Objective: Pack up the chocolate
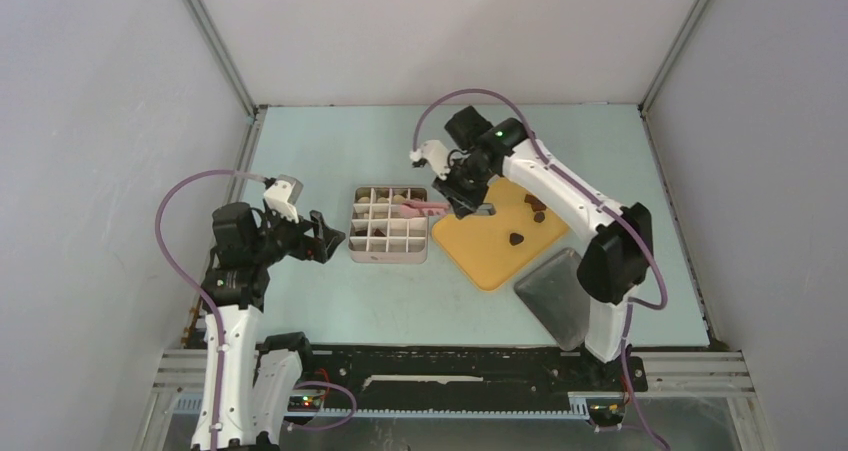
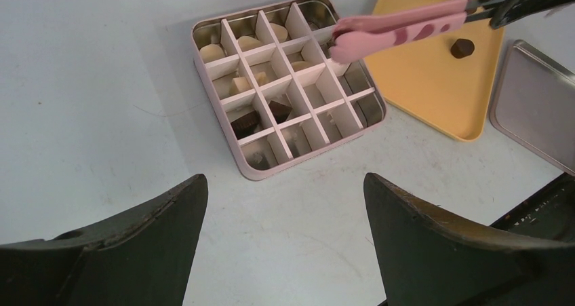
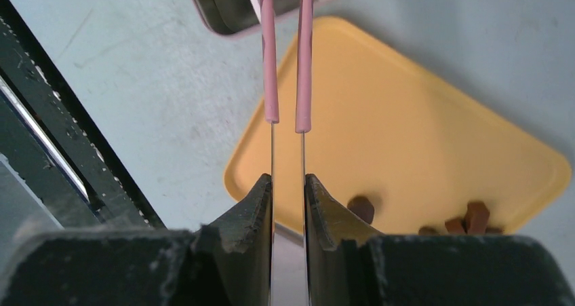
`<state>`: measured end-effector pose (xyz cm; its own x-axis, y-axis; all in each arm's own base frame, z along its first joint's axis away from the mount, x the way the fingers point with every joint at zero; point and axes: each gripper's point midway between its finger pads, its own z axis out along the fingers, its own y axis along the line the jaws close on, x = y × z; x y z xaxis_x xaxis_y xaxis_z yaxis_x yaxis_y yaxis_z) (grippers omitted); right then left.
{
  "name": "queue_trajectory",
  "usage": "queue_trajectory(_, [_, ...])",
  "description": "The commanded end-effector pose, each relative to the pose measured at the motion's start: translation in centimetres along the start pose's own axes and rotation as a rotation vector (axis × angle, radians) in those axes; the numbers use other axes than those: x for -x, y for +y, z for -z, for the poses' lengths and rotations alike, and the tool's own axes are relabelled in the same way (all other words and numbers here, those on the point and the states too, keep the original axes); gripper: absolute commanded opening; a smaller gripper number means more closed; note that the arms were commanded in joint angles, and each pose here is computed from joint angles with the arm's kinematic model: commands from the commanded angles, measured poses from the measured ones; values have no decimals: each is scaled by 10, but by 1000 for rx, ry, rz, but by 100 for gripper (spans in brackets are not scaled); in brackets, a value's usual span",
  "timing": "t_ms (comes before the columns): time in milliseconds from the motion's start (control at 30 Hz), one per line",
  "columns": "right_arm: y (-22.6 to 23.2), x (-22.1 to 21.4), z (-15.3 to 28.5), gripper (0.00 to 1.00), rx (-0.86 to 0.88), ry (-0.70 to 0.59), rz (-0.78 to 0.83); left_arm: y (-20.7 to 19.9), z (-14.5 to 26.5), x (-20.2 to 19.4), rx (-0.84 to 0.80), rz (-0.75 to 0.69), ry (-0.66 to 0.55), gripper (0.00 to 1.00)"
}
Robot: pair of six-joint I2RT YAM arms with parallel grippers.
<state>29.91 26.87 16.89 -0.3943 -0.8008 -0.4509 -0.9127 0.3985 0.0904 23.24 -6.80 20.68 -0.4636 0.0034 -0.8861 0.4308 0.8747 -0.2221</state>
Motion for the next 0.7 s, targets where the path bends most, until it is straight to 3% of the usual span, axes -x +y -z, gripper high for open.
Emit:
queue_trajectory(0, [15, 25, -5, 20, 53, -19, 42, 0, 0, -2, -5, -5, -10, 89])
queue_trajectory(200, [19, 23, -23, 23, 73, 29, 50, 0, 1, 0, -1, -9, -18, 89])
queue_trajectory(433, [19, 20, -22, 35, 58, 38, 48, -1, 1, -1, -5, -8, -17, 89])
queue_trajectory(667, [18, 22, 5, 33, 14, 0, 58, -2, 2, 0, -7, -7, -21, 89])
